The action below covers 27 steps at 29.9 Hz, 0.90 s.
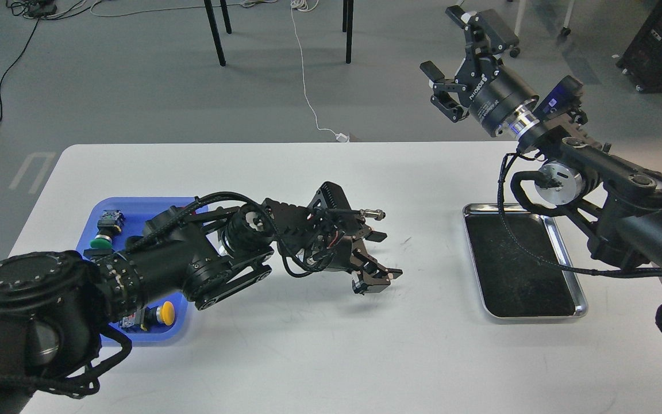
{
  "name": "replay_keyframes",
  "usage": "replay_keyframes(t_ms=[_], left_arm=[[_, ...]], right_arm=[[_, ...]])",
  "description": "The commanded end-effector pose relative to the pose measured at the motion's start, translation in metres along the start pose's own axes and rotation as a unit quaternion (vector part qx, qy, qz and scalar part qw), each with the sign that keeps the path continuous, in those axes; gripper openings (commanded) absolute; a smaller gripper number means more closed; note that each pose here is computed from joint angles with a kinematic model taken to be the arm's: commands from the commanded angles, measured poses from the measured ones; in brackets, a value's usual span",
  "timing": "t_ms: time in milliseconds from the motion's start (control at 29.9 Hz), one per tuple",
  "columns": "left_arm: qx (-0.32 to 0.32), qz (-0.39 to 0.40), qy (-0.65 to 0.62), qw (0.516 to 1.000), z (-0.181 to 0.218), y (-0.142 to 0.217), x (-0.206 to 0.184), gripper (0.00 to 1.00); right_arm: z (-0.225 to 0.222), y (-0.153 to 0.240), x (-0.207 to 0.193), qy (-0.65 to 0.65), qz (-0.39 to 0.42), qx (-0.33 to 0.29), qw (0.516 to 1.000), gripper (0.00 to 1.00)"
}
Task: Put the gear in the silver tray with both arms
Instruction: 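Lower the gear and open the left gripper onto the table, then raise the left arm back and reach the right gripper toward the gear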
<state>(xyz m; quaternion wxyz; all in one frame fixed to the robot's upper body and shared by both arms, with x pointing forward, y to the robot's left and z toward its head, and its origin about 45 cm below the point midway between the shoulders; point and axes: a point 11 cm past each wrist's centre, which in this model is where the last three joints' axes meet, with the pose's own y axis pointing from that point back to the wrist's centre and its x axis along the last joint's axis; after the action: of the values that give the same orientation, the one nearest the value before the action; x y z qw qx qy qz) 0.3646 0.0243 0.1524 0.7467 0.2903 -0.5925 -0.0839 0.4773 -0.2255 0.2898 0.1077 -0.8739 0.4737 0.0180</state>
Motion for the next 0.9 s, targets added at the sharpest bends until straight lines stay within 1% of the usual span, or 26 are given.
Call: replay_keyframes(t_ms=[0, 67, 134, 167, 234, 301, 401, 501, 602, 702, 769, 869], left_arm=[[-0.01, 0.087, 0.1, 0.991, -0.003, 0.008, 0.033, 0.98], [-0.01, 0.148, 0.188, 0.971, -0.018, 0.025, 0.044, 0.98], [-0.013, 0.213, 0.278, 0.937, -0.032, 0.044, 0.054, 0.98], [-0.01, 0.242, 0.324, 0.915, -0.043, 0.056, 0.052, 0.98], [-0.006, 0.302, 0.408, 0.862, -0.062, 0.08, 0.048, 0.98], [-0.01, 0.364, 0.479, 0.798, -0.079, 0.103, 0.046, 0.98], [-0.013, 0.436, 0.543, 0.717, -0.097, 0.134, 0.038, 0.98], [-0.025, 0.503, 0.577, 0.643, -0.109, 0.163, 0.033, 0.98], [-0.044, 0.534, 0.589, 0.605, -0.112, 0.183, 0.029, 0.98], [-0.072, 0.538, 0.619, 0.568, -0.115, 0.202, 0.01, 0.98], [-0.09, 0.539, 0.649, 0.53, -0.119, 0.215, -0.005, 0.98], [-0.091, 0.528, 0.701, 0.471, -0.124, 0.227, -0.029, 0.98]], right_arm=[[-0.006, 0.01, 0.014, 0.008, 0.007, -0.002, 1.0, 0.99], [-0.011, 0.016, 0.02, 0.012, 0.004, -0.003, 1.0, 0.99], [-0.016, 0.022, 0.025, 0.013, -0.007, -0.005, 1.0, 0.99], [-0.015, 0.026, 0.027, 0.013, -0.012, -0.011, 1.0, 0.99], [-0.011, 0.034, 0.029, 0.018, -0.026, -0.028, 0.999, 0.99], [-0.007, 0.043, 0.031, 0.029, -0.048, -0.05, 0.997, 0.99], [-0.004, 0.052, 0.034, 0.084, -0.077, -0.085, 0.99, 0.99], [0.002, 0.056, 0.027, 0.157, -0.12, -0.122, 0.973, 0.99], [0.01, 0.062, 0.022, 0.237, -0.169, -0.165, 0.943, 0.99], [0.012, 0.057, 0.011, 0.317, -0.225, -0.2, 0.9, 0.99], [0.014, 0.056, 0.006, 0.363, -0.26, -0.228, 0.865, 0.99], [0.013, 0.051, -0.004, 0.427, -0.316, -0.264, 0.805, 0.99]])
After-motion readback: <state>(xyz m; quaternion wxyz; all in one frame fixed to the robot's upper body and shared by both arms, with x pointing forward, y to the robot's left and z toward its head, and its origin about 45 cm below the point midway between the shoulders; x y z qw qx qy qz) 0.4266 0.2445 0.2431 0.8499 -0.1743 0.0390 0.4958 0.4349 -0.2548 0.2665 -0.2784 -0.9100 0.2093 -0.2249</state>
